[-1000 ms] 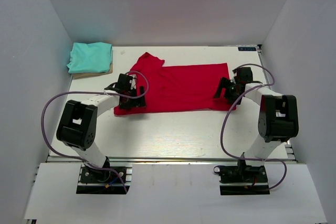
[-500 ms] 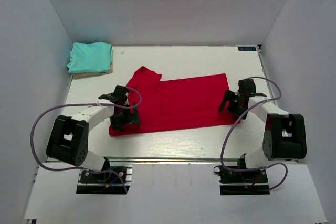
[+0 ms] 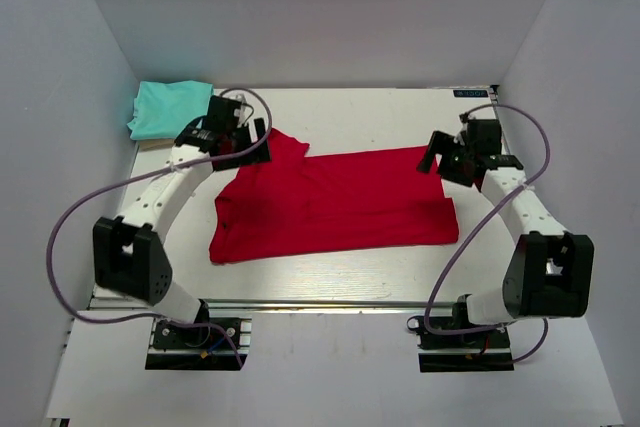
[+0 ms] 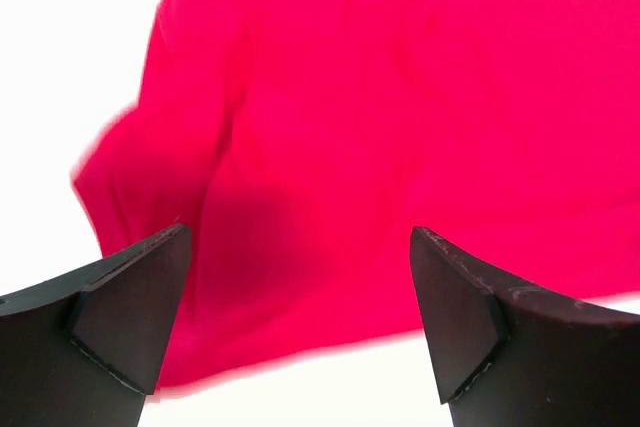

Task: Fold and stack the t-shirts
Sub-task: Grap the side of the flattened tshirt furthest away from the robot with both arms

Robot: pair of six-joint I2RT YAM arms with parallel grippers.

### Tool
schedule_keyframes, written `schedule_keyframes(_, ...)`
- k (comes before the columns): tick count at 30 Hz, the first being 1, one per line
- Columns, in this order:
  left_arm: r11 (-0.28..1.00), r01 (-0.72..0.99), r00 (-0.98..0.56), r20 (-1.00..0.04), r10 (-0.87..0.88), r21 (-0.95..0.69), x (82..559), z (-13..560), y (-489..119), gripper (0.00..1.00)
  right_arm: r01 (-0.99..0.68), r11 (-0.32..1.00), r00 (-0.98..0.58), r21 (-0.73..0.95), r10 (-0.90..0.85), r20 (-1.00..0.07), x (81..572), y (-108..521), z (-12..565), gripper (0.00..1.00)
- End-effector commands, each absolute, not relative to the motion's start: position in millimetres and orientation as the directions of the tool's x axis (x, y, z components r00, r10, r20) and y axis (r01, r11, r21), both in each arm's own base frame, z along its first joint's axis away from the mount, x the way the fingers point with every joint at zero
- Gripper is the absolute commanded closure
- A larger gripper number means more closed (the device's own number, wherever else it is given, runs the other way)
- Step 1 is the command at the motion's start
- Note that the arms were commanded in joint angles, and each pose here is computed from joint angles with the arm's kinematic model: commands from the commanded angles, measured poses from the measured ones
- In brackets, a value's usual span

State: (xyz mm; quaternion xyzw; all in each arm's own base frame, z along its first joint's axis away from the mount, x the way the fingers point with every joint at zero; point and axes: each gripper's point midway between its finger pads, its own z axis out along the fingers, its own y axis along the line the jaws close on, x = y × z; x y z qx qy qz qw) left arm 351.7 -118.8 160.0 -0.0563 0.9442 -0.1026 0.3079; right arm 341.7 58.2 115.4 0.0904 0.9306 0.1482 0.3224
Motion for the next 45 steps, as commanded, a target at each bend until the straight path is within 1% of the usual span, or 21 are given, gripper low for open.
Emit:
schedule_keyframes(1,0.981,-0.022,-0.715,-0.683,-0.149,-0.191,418,182,-119,0.0,0.01,0.944,-0.708,0.328,0.239,-0.665,391,60,145,0.1)
schedule_keyframes(2,0.988,-0.019,-0.753,-0.648,-0.113,-0.15,435,154,-121,0.0,0.035,0.953,-0.721,0.301,0.232,-0.653,397,54,135,0.1)
schedule_keyframes(4,0.993,0.032,-0.773,-0.633,-0.047,-0.112,461,143,-128,0.0,0.054,0.958,-0.699,0.28,0.237,-0.675,419,47,149,0.1)
schedule_keyframes(5,0.995,0.039,-0.739,-0.673,-0.031,-0.089,486,156,-130,0.0,0.064,0.964,-0.696,0.259,0.23,-0.68,430,43,148,0.1)
schedule_keyframes(6,0.997,0.056,-0.759,-0.651,0.009,-0.052,501,126,-131,0.0,0.066,0.965,-0.708,0.255,0.225,-0.67,436,43,141,0.1)
schedule_keyframes(7,0.993,0.115,-0.727,-0.682,0.085,0.001,521,127,-128,0.0,0.055,0.965,-0.682,0.258,0.225,-0.696,451,42,157,0.1)
schedule_keyframes(8,0.986,0.164,-0.704,-0.699,0.123,0.008,536,124,-135,0.0,0.047,0.965,-0.703,0.26,0.217,-0.677,455,45,148,0.1)
schedule_keyframes(9,0.982,0.188,-0.727,-0.668,0.159,0.028,546,94,-132,0.0,0.058,0.964,-0.726,0.26,0.22,-0.652,458,44,137,0.1)
schedule_keyframes(10,0.973,0.221,-0.69,-0.696,0.199,0.06,563,105,-135,0.0,0.036,0.963,-0.704,0.267,0.214,-0.677,471,46,154,0.1)
schedule_keyframes(12,0.97,0.226,-0.701,-0.676,0.225,0.089,572,96,-128,0.0,0.038,0.96,-0.744,0.278,0.213,-0.634,476,49,135,0.1)
schedule_keyframes(17,0.947,0.28,-0.643,-0.702,0.308,0.159,588,82,-127,0.0,0.007,0.96,-0.755,0.281,0.189,-0.628,493,49,125,0.1)
schedule_keyframes(20,0.93,0.321,-0.622,-0.702,0.348,0.177,594,71,-130,0.05,-0.009,0.967,-0.759,0.256,0.16,-0.631,501,46,120,0.1)
schedule_keyframes(23,0.918,0.36,-0.634,-0.678,0.371,0.166,596,52,-131,0.15,-0.028,0.974,-0.754,0.226,0.128,-0.644,504,44,122,0.1)
schedule_keyframes(24,0.914,0.367,-0.635,-0.672,0.381,0.171,598,51,-131,0.23,-0.026,0.975,-0.755,0.22,0.125,-0.644,505,42,122,0.1)
schedule_keyframes(30,0.906,0.401,-0.663,-0.64,0.388,0.133,596,19,-138,0.44,-0.034,0.978,-0.76,0.206,0.108,-0.64,510,40,115,0.1)
schedule_keyframes(31,0.905,0.407,-0.662,-0.642,0.387,0.126,595,19,-139,0.55,-0.037,0.977,-0.766,0.208,0.106,-0.635,510,41,111,0.1)
schedule_keyframes(33,0.902,0.415,-0.66,-0.644,0.387,0.117,595,16,-141,0.67,-0.028,0.982,-0.785,0.188,0.095,-0.612,511,39,96,0.1)
schedule_keyframes(34,0.9,0.421,-0.659,-0.645,0.386,0.109,594,16,-143,0.83,-0.024,0.983,-0.776,0.179,0.095,-0.624,517,36,101,0.1)
schedule_keyframes(36,0.902,0.421,-0.662,-0.648,0.378,0.096,594,16,-145,1.0,-0.001,0.992,-0.785,0.127,0.078,-0.615,523,27,88,0.1)
schedule_keyframes(39,0.897,0.435,-0.664,-0.645,0.378,0.078,590,10,-148,1.0,0.043,0.996,-0.797,0.076,0.08,-0.599,531,14,74,0.1)
schedule_keyframes(45,0.888,0.455,-0.612,-0.702,0.364,0.065,590,38,-156,1.0,0.043,0.994,-0.834,0.1,0.091,-0.544,525,21,38,0.15)
